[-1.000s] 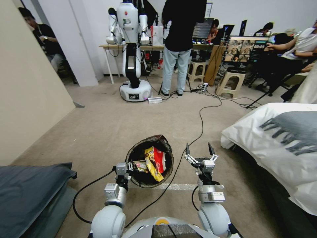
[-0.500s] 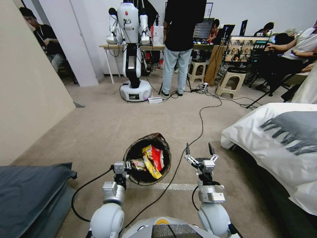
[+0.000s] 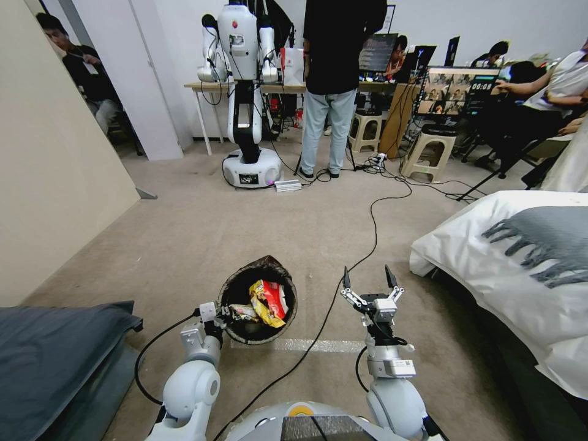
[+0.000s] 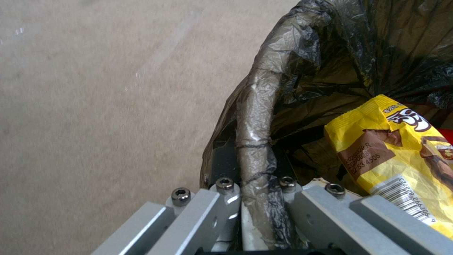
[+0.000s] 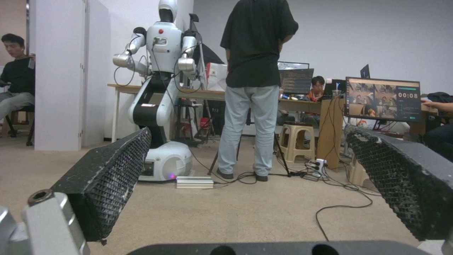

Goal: Pick up the trash bin, then pick up the garbage from the floor and place it into the trash bin.

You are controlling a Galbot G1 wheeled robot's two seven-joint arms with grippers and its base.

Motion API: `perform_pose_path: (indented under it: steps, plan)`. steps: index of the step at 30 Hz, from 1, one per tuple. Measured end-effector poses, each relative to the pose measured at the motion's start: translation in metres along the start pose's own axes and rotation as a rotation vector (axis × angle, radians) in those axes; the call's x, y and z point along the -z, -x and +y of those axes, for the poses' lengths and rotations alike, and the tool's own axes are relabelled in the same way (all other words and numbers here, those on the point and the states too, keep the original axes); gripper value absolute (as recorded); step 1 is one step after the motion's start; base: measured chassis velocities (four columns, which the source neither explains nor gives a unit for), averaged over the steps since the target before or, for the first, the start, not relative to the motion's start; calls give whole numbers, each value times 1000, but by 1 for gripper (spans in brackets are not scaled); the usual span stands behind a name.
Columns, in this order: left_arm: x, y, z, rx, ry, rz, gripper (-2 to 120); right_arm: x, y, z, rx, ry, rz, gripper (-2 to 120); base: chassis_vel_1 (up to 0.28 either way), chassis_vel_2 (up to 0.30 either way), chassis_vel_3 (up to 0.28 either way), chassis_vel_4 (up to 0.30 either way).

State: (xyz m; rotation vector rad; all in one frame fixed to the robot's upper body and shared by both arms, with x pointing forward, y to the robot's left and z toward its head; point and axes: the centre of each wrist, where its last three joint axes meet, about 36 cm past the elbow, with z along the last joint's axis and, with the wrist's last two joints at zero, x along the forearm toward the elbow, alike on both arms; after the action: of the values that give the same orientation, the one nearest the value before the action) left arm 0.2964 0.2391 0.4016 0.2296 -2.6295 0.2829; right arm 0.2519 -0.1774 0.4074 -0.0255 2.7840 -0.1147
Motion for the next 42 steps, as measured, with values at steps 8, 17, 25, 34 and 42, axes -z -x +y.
perform_pose_path:
  steps: [8, 17, 25, 34, 42]
  plan:
    - [-11, 13, 3, 14, -59, 92, 0, -1, -1, 3, 10, -3, -8, 100, 0, 0, 0, 0]
    - [-21, 22, 5, 20, -101, 130, 0, -4, -3, 5, 17, 2, -7, 100, 0, 0, 0, 0]
    - [-25, 23, 6, 7, -131, 141, 25, -4, -3, 7, 19, 10, -5, 100, 0, 0, 0, 0]
    - [-25, 24, 6, 2, -150, 129, 59, -6, -5, 9, 25, 5, -7, 100, 0, 0, 0, 0]
    - [-24, 24, 6, 0, -156, 124, 61, -6, -5, 8, 27, 4, -7, 100, 0, 0, 0, 0]
